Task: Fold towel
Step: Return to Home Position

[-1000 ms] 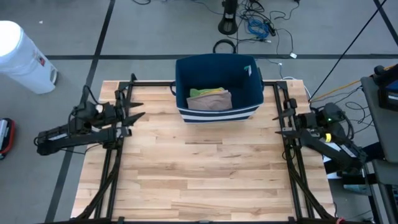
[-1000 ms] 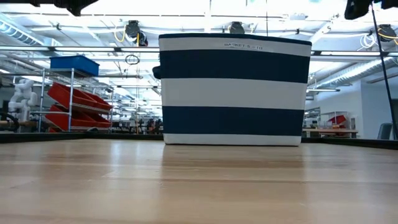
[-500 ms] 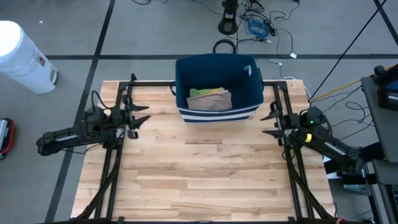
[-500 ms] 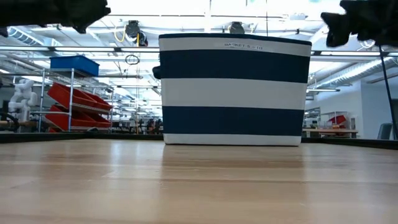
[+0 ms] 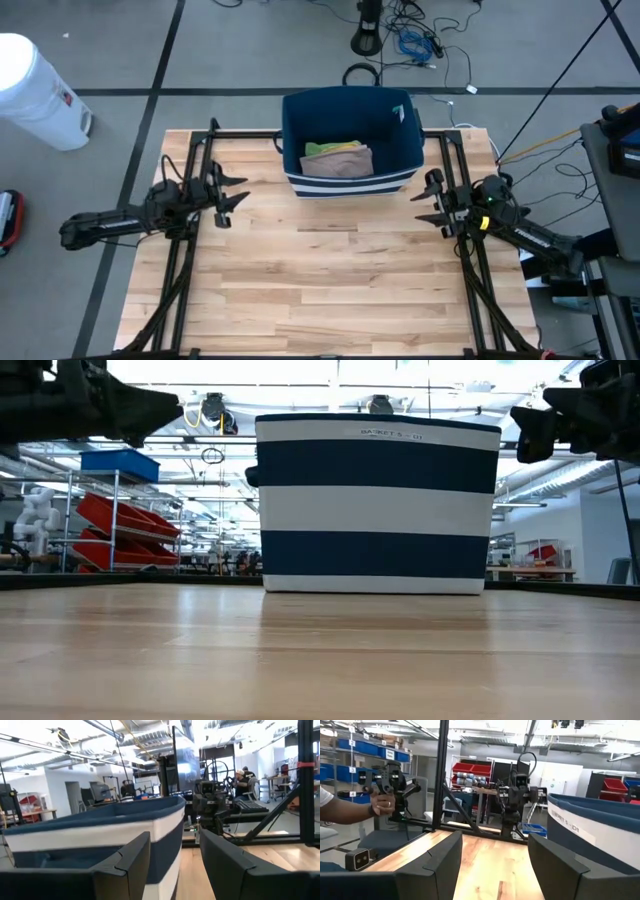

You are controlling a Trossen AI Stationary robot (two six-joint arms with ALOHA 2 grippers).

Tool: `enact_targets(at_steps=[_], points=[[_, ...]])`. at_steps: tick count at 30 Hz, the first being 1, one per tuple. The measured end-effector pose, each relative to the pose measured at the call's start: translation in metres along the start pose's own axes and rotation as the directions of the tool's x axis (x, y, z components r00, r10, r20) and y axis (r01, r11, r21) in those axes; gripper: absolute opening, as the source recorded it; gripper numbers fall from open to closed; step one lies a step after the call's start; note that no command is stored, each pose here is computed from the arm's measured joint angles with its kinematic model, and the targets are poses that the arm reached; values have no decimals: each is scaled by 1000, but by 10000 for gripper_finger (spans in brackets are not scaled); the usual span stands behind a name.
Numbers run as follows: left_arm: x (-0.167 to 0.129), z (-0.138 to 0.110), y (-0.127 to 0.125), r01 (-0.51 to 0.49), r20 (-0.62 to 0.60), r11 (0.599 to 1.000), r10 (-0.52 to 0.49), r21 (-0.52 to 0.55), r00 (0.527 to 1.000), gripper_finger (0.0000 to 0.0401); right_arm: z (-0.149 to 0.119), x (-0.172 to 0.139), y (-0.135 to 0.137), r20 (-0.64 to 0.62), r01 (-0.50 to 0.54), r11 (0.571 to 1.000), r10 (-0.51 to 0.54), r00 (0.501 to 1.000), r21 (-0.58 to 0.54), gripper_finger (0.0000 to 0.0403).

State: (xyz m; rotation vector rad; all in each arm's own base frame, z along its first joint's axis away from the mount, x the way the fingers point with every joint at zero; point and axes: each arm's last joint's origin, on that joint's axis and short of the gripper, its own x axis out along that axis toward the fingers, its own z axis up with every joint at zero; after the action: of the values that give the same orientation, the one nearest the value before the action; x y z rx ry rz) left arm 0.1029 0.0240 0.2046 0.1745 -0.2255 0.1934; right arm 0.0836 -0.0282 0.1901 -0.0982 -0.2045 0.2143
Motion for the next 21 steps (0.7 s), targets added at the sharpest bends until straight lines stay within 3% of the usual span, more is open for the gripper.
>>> enact_targets(at_steps=[6,21], points=[[-2,-11,-2,-3,24,999,3,-33,1000,179,0,1,1,-3,-16,1000,16,1000,7,212],[-2,-11,-2,-2,27,998,4,-66,1000,179,-5,1,1,-38,-3,1000,3,999,17,212]])
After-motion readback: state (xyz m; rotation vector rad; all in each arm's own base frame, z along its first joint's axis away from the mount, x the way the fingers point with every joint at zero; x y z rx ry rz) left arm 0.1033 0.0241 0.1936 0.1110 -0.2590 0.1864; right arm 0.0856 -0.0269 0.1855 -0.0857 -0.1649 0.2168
